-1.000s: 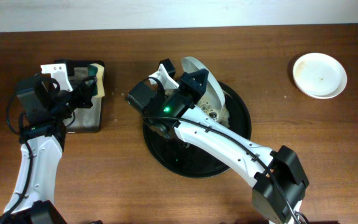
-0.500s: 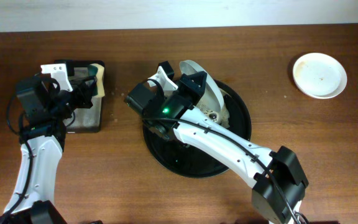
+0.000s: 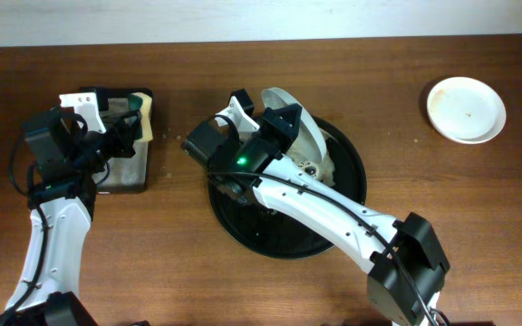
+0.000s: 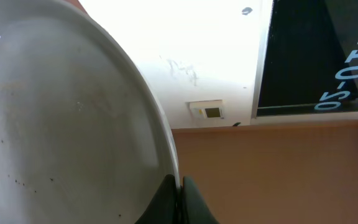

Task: Clean dirty plates on tray and stack at the side
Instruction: 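Lift the white plate with the right gripper and carry it right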

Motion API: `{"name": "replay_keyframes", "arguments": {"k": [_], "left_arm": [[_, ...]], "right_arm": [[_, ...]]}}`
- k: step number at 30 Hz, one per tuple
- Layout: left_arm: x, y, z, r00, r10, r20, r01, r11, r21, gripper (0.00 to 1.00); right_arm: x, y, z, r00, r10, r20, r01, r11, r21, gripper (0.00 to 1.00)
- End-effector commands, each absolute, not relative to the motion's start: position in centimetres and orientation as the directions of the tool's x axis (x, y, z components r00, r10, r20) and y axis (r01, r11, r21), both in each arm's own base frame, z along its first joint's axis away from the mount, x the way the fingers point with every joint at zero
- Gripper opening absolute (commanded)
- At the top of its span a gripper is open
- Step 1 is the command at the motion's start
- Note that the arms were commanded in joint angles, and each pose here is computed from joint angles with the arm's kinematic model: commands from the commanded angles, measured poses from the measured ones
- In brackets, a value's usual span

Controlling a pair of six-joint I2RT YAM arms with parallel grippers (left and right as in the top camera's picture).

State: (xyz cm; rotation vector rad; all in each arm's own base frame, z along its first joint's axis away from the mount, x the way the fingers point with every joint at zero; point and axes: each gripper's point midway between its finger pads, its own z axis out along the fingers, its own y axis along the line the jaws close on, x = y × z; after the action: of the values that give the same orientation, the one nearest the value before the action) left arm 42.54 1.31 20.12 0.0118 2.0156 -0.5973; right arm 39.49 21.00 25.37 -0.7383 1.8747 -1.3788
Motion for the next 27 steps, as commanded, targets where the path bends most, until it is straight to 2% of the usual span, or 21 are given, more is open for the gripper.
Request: {"name": "replay_keyframes", "arguments": {"k": [1, 5, 6, 8, 11, 13, 18, 20, 27], "left_arm": [[42.3, 1.1, 21.3, -0.486, -0.232, -0.843, 0.280, 0.872, -0.402, 0.00], [42.3, 1.2, 21.3, -0.487, -0.233, -0.842, 0.275, 0.874, -0.401, 0.00], [42.4, 1.4, 21.2, -0.487, -0.234, -0.842, 0.262, 0.880, -0.396, 0.01], [42.4, 1.7, 21.0, -0.490, -0.236, -0.839, 0.243, 0.887, -0.392, 0.01], [42.4, 1.7, 20.7, -0.497, -0.239, -0.834, 0.235, 0.888, -0.395, 0.00], [42.2, 1.7, 20.4, -0.512, -0.243, -0.824, 0.228, 0.886, -0.404, 0.00], [41.8, 1.6, 19.8, -0.539, -0.251, -0.804, 0.213, 0.883, -0.419, 0.01], [41.7, 1.8, 19.3, -0.553, -0.257, -0.793, 0.190, 0.887, -0.421, 0.01], [41.0, 2.2, 17.8, -0.605, -0.275, -0.748, 0.126, 0.894, -0.430, 0.01]], "right_arm": [[39.8, 21.4, 24.9, -0.600, -0.765, -0.232, -0.055, 0.329, -0.943, 0.04], [40.9, 20.2, 22.8, -0.643, -0.661, -0.387, -0.129, 0.592, -0.796, 0.04], [41.0, 20.1, 22.4, -0.658, -0.607, -0.445, -0.156, 0.688, -0.709, 0.04], [41.5, 19.8, 22.2, -0.683, -0.521, -0.513, -0.185, 0.802, -0.568, 0.04], [42.3, 18.6, 22.0, -0.728, -0.407, -0.552, -0.242, 0.905, -0.349, 0.04], [43.3, 16.4, 21.3, -0.786, -0.285, -0.548, -0.266, 0.957, -0.116, 0.04], [44.9, 11.7, 21.4, -0.848, -0.076, -0.525, -0.228, 0.946, 0.231, 0.04], [45.6, 8.3, 21.7, -0.852, 0.012, -0.523, -0.171, 0.938, 0.300, 0.04], [46.5, -7.6, 21.4, -0.792, 0.309, -0.527, 0.134, 0.929, 0.344, 0.04]]}}
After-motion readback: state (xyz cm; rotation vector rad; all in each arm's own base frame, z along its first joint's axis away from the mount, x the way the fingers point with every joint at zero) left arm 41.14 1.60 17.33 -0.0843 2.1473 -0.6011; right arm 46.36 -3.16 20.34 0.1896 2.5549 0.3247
